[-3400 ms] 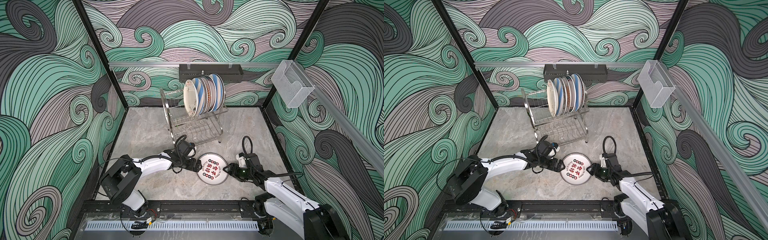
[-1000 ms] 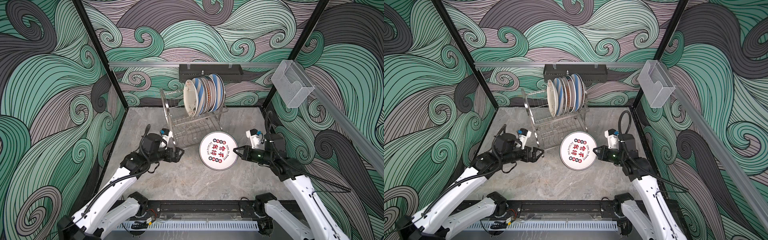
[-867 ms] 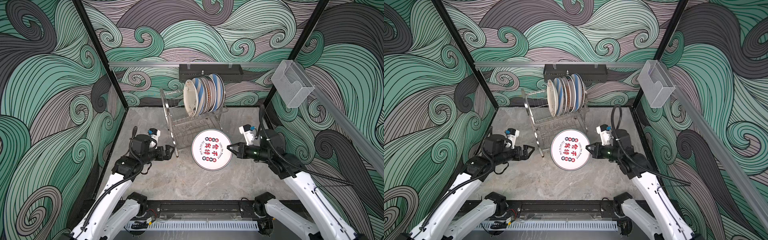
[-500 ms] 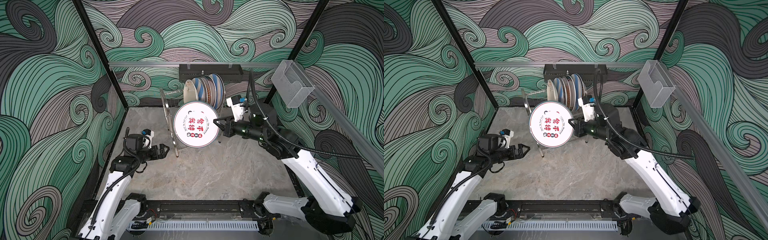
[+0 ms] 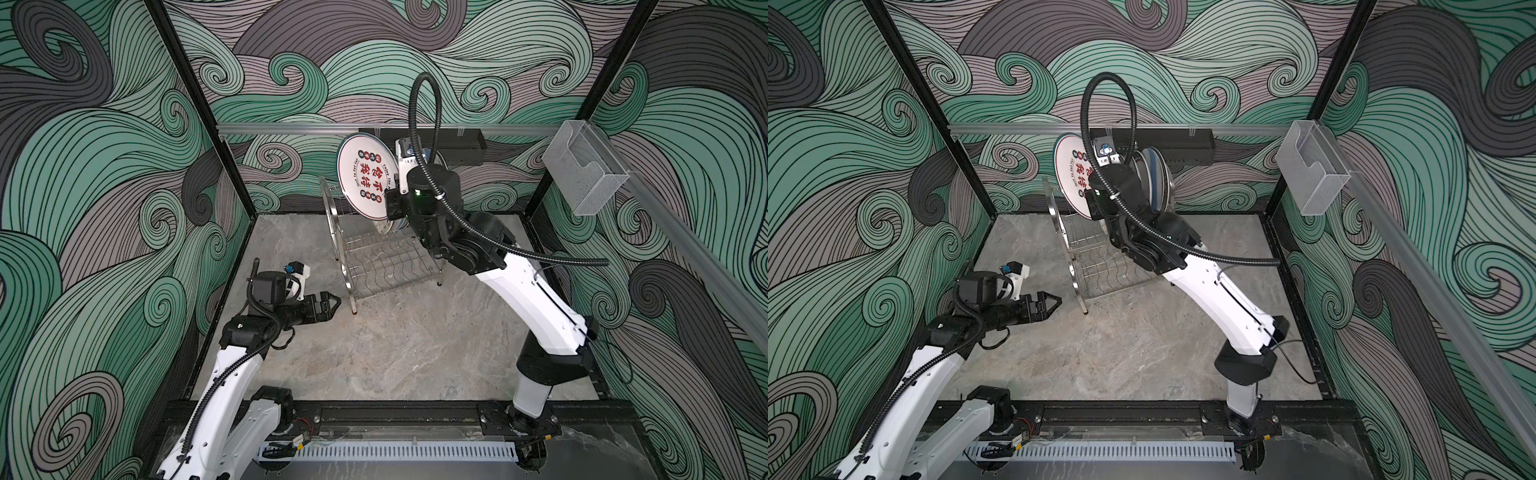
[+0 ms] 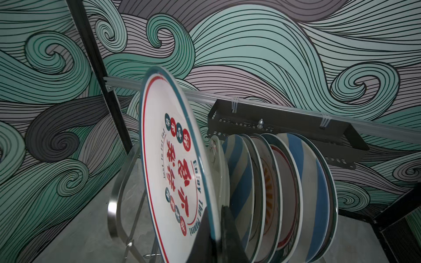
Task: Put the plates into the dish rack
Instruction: 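Lower the red-text plate into the rack slot nearest the robot with the right gripper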
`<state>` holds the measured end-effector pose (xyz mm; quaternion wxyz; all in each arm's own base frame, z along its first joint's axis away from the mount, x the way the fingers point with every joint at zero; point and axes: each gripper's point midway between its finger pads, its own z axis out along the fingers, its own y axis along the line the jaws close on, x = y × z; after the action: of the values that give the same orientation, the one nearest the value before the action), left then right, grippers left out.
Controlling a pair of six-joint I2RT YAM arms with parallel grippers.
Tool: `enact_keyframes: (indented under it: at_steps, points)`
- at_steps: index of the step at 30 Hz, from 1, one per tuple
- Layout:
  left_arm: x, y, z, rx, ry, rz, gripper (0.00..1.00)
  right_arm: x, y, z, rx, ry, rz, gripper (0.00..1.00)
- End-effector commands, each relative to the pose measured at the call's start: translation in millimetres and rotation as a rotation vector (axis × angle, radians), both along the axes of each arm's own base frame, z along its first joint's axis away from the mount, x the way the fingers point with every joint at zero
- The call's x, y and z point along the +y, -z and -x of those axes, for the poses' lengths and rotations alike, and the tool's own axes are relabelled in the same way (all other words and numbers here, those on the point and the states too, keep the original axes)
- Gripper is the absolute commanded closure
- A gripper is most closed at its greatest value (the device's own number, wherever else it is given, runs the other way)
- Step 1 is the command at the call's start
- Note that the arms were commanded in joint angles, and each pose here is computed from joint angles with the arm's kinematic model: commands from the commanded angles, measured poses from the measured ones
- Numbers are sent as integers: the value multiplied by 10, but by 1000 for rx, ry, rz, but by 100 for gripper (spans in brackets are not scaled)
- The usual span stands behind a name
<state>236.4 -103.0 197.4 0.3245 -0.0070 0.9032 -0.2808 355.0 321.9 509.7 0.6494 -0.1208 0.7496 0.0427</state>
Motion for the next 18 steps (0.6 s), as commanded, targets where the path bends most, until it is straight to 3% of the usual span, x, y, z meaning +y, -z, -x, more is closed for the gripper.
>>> enact_keyframes:
  at_steps: [1, 18]
  points:
    - [-18, -26, 35, -7, 18, 14, 1, -184, -325, 0, -106, 156, -32, 100]
    - [-111, -76, 65, -23, 63, 59, 1, 164, 137, -269, -152, 367, 53, 100]
